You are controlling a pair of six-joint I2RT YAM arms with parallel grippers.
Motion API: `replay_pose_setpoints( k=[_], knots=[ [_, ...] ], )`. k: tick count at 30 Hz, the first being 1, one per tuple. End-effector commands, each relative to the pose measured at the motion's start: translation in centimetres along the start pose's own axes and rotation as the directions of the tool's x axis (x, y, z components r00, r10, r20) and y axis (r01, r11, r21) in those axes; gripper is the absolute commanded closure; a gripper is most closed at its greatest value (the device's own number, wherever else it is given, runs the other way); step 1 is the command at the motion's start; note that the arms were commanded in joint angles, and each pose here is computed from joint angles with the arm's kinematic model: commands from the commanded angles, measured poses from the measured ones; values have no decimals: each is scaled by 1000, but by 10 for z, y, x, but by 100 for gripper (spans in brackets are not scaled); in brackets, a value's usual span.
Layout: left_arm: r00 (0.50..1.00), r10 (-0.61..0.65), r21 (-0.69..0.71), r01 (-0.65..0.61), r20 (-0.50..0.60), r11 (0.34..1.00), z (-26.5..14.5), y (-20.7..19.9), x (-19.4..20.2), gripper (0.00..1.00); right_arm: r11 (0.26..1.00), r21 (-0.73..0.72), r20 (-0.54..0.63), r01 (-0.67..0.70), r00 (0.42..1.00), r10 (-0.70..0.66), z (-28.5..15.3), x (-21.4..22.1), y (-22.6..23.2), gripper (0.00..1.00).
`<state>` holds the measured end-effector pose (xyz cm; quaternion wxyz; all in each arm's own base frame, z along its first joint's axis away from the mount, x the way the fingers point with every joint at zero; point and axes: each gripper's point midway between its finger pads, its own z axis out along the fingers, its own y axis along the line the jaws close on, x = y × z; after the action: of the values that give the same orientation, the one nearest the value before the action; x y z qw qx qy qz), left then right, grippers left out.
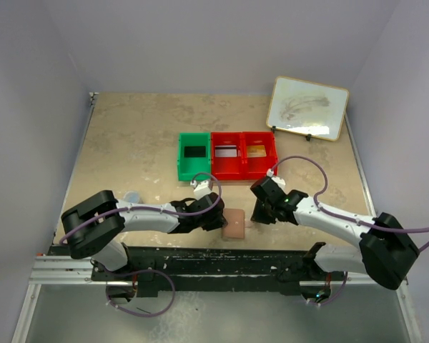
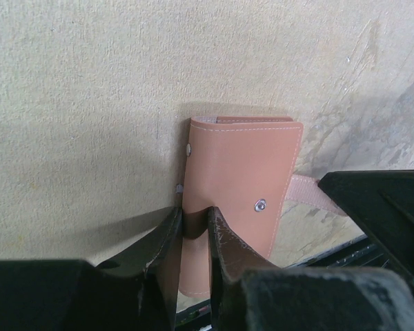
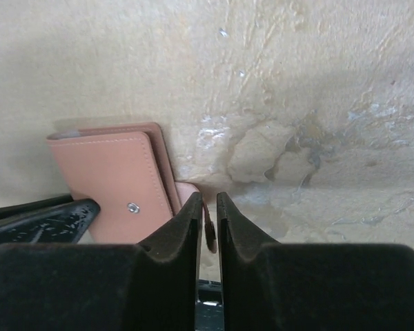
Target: Take the credit cards out of the card holder
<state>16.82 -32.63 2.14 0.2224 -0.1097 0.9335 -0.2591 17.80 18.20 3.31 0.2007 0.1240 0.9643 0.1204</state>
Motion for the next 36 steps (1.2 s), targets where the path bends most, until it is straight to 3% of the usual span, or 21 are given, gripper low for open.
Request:
replay_pose_setpoints(
  k=[1, 6, 13, 16, 19, 22, 26, 30, 36],
  knots=[
    [999, 33, -54, -31, 36, 998, -2, 13, -8, 84, 998, -62, -9, -26, 1000, 25, -1, 6, 3, 82],
    [998, 19, -65, -16, 56, 998, -5, 15, -11, 84, 997, -79, -17, 4, 1000, -5, -2, 10, 2, 83],
    [997, 22, -55, -18, 69, 998, -7, 13, -15, 83, 996, -73, 28, 46, 999, -44, 1, -3, 8, 100],
    [997, 31, -55, -27, 76, 998, -10, 12, -17, 79, 990, -132, 57, 51, 997, -44, -8, -12, 23, 100],
    [989, 5, -92, 9, 149, 996, -21, 22, -32, 69, 974, -219, 97, 64, 994, -43, -28, -23, 41, 100],
    [971, -23, -102, 49, 240, 994, -38, 32, -49, 44, 955, -289, 94, 69, 995, -43, -44, -22, 50, 100],
    [938, -96, -37, 114, 333, 993, -63, 36, -67, 21, 898, -427, 92, 102, 993, -69, -59, -16, 70, 100],
    [910, -143, 12, 151, 390, 989, -82, 41, -80, 12, 826, -548, 83, 133, 991, -104, -69, -14, 97, 100],
    [888, -174, 34, 177, 425, 984, -98, 49, -87, 6, 779, -608, 73, 155, 987, -140, -72, -16, 126, 100]
  ],
)
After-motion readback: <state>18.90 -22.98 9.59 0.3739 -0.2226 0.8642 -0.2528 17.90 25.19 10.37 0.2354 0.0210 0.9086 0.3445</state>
